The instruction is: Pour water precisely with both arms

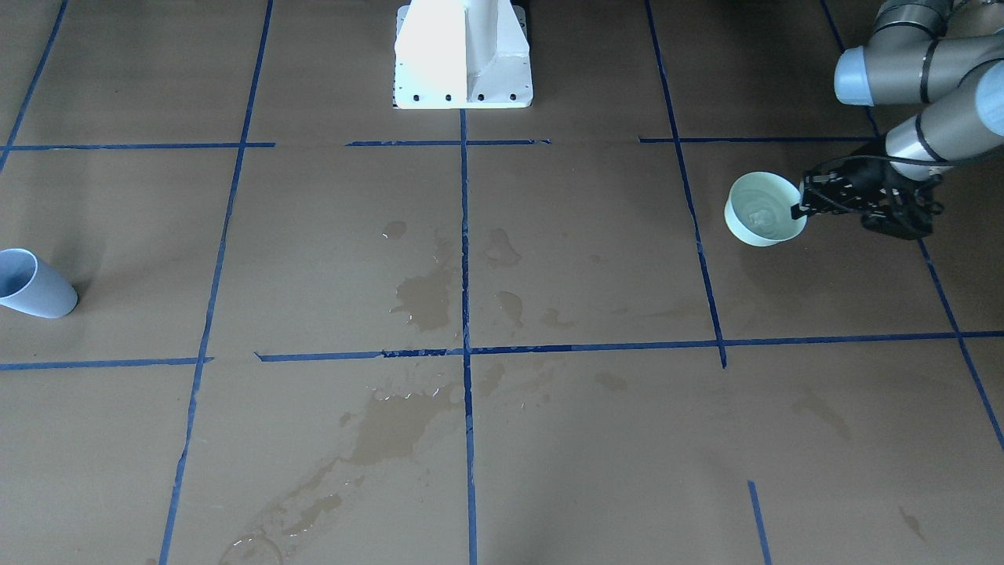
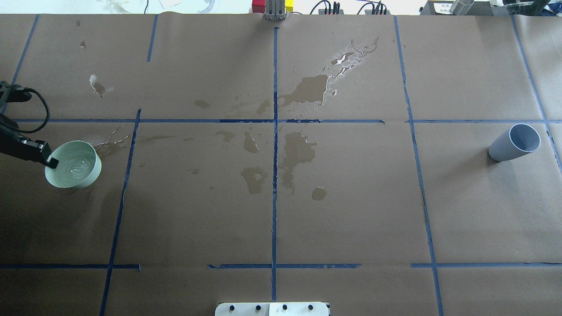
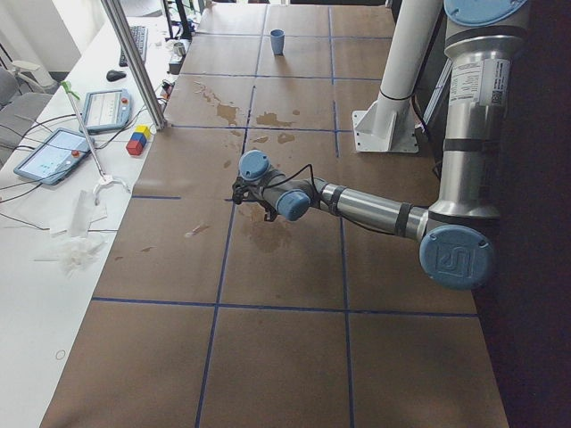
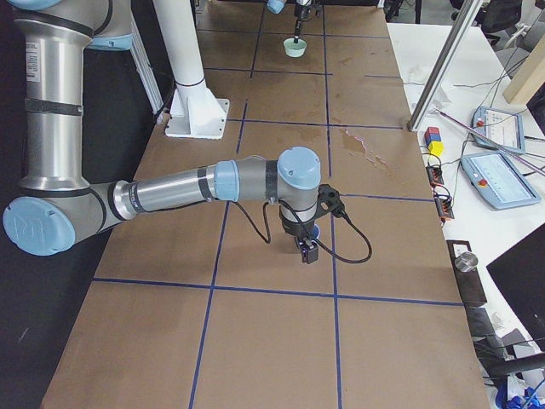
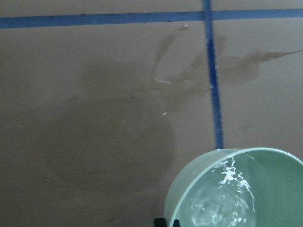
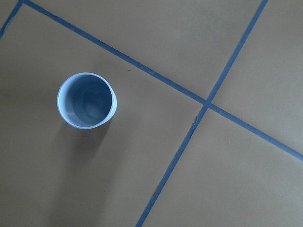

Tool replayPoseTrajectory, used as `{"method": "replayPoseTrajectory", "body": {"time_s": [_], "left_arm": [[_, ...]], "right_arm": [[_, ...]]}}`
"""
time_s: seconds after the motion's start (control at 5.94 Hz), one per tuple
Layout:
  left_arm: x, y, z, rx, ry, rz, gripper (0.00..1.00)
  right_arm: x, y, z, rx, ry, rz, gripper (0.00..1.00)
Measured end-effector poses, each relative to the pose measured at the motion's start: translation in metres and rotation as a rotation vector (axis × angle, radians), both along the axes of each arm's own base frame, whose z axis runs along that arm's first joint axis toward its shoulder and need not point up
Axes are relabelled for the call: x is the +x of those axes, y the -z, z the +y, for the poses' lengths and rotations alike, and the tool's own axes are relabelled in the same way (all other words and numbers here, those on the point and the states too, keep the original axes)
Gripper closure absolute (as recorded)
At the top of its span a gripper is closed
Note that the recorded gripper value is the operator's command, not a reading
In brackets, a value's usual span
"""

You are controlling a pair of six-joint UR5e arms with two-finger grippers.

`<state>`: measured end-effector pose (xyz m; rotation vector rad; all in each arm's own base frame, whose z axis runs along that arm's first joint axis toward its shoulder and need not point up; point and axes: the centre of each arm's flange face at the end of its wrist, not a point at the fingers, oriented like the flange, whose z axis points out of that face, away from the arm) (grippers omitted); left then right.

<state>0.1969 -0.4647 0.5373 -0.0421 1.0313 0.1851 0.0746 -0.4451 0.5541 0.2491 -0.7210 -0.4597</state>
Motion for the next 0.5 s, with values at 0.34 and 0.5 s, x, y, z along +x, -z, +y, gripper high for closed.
{"method": "replayPoseTrajectory", "body": {"time_s": [0.34, 0.5], "left_arm": [[-0.006, -0.037, -0.002, -0.007, -0.022, -0.026, 0.97], [-0.006, -0.048, -0.003, -0.021, -0.025, -0.035, 0.97]], "right_arm": [[-0.002, 0.0, 0.001, 0.0, 0.004, -0.001, 0.0], [-0.003, 0.0, 0.001, 0.0, 0.009, -0.001, 0.0]]}}
